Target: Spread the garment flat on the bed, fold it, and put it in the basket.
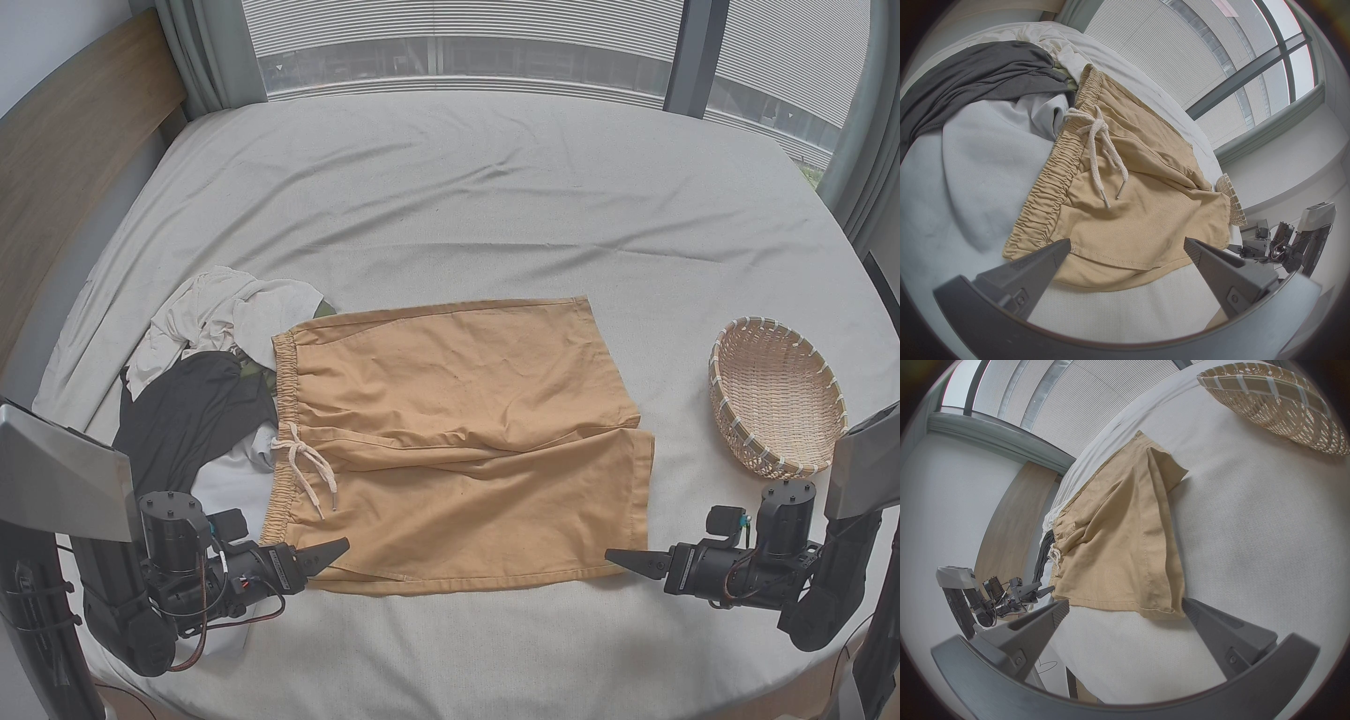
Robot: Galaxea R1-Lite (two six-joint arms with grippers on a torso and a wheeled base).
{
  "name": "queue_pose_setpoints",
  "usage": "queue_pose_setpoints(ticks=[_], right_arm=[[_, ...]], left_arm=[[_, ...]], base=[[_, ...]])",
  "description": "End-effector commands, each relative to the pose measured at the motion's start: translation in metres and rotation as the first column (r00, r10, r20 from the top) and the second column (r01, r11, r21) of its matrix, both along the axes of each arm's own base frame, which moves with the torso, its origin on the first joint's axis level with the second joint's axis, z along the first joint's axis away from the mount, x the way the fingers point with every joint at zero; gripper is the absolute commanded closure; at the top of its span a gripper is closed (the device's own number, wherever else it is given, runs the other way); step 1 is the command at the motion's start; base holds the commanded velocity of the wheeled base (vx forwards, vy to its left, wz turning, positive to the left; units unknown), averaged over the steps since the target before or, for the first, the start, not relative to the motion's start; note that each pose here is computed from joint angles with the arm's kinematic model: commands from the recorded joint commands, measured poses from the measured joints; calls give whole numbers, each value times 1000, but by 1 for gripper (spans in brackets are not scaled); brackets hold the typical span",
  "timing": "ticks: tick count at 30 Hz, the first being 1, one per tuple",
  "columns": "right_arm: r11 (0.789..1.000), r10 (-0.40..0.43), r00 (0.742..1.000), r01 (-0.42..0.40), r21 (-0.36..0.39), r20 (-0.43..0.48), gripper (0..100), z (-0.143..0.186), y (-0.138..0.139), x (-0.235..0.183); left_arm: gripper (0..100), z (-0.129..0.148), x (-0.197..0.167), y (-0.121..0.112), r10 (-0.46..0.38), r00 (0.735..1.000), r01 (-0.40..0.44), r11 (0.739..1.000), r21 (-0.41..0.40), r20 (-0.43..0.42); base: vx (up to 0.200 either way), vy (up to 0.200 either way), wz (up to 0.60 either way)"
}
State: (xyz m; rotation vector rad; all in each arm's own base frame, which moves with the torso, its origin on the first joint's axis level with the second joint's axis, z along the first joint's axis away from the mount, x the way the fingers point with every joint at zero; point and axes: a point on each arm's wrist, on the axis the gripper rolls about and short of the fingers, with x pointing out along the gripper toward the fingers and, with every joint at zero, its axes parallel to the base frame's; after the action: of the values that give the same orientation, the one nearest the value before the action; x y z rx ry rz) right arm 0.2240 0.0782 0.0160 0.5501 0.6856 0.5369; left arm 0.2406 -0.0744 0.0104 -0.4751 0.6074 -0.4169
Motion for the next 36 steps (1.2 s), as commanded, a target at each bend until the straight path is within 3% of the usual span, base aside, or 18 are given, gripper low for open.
queue_pose_setpoints(ticks=[1, 11, 12, 32, 33, 36], right_arm=[[1000, -20, 999, 19, -11, -32, 0, -9, -4, 3], [999, -35, 998, 35, -11, -42, 0, -14, -5, 8], [999, -38, 998, 37, -11, -48, 100, -16, -5, 9], [997, -72, 995, 70, -25, -75, 100, -20, -15, 7], [997, -75, 994, 73, -25, -75, 0, -21, -16, 8], [997, -76, 994, 75, -26, -77, 0, -22, -15, 9]], left_arm=[[0, 0, 0, 0, 0, 1000, 0, 1000, 0, -1], [0, 0, 0, 2, 8, 1000, -8, 1000, -1, 2], [0, 1, 0, 2, 8, 1000, -8, 1000, -1, 2], [0, 2, 0, 11, 41, 999, -41, 999, -1, 3], [0, 2, 0, 11, 41, 999, -41, 999, -1, 3], [0, 2, 0, 11, 41, 999, -41, 999, -1, 3]], base=[[0, 0, 0], [0, 0, 0], [0, 0, 0], [0, 0, 0], [0, 0, 0], [0, 0, 0]])
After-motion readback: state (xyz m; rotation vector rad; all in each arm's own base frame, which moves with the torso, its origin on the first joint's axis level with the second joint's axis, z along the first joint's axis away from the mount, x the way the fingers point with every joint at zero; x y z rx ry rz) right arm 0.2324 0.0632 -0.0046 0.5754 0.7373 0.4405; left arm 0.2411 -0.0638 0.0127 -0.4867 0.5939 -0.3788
